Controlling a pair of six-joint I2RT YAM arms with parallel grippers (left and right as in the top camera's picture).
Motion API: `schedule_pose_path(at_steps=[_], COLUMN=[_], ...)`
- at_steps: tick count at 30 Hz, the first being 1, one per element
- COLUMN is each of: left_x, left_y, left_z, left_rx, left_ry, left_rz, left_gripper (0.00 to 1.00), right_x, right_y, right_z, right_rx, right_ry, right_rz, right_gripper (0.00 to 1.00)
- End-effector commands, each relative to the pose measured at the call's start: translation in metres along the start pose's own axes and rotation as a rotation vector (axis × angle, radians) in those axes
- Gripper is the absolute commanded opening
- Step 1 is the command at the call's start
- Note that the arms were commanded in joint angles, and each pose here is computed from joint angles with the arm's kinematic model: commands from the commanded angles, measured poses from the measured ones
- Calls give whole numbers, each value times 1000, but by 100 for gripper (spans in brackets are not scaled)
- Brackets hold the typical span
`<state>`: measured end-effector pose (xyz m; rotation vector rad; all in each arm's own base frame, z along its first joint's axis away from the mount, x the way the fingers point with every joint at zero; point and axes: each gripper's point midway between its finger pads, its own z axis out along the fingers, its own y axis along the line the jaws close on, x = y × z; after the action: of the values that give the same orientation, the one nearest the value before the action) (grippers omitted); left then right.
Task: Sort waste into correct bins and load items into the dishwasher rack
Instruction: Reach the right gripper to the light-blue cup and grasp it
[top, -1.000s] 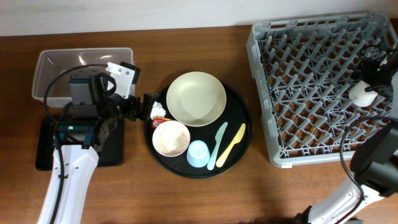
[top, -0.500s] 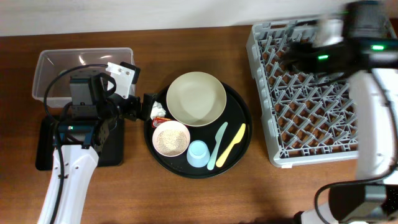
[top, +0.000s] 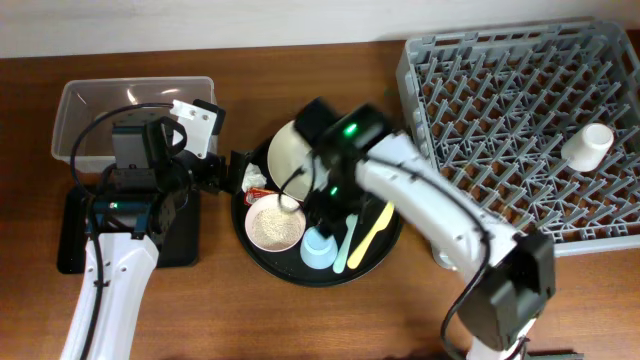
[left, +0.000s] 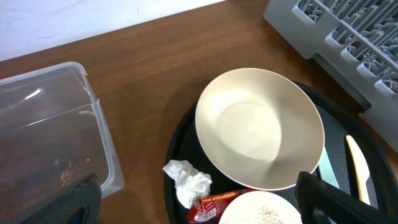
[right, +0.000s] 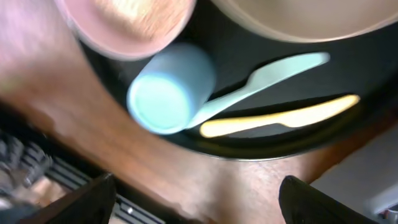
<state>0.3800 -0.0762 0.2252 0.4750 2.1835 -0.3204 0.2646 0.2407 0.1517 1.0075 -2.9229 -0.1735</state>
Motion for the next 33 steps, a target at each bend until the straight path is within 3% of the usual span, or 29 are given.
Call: schedule_pose_path(at_steps=[1, 11, 26, 30, 33], left_x=[-11, -11, -12, 1, 10], left_y=[3, 3, 4, 53, 92], left_z=[-5, -5, -5, -13, -29], left_rx=[-9, -9, -16, -286, -426], left_ry=[-23, -23, -27, 40, 45], left_rz=[22, 22, 28, 9, -105], left_gripper=[99, 100, 99, 99, 99], right_x=[7, 16, 7, 7, 6], right_y=[3, 20, 20, 20, 20], right_z=[25, 69, 70, 70, 70], right_rx=[67, -48, -47, -48, -48], right_ry=[43, 69, 34, 35, 31], right_rz=[-59, -116, -119, -118, -119], right_gripper=[88, 89, 90, 89, 89])
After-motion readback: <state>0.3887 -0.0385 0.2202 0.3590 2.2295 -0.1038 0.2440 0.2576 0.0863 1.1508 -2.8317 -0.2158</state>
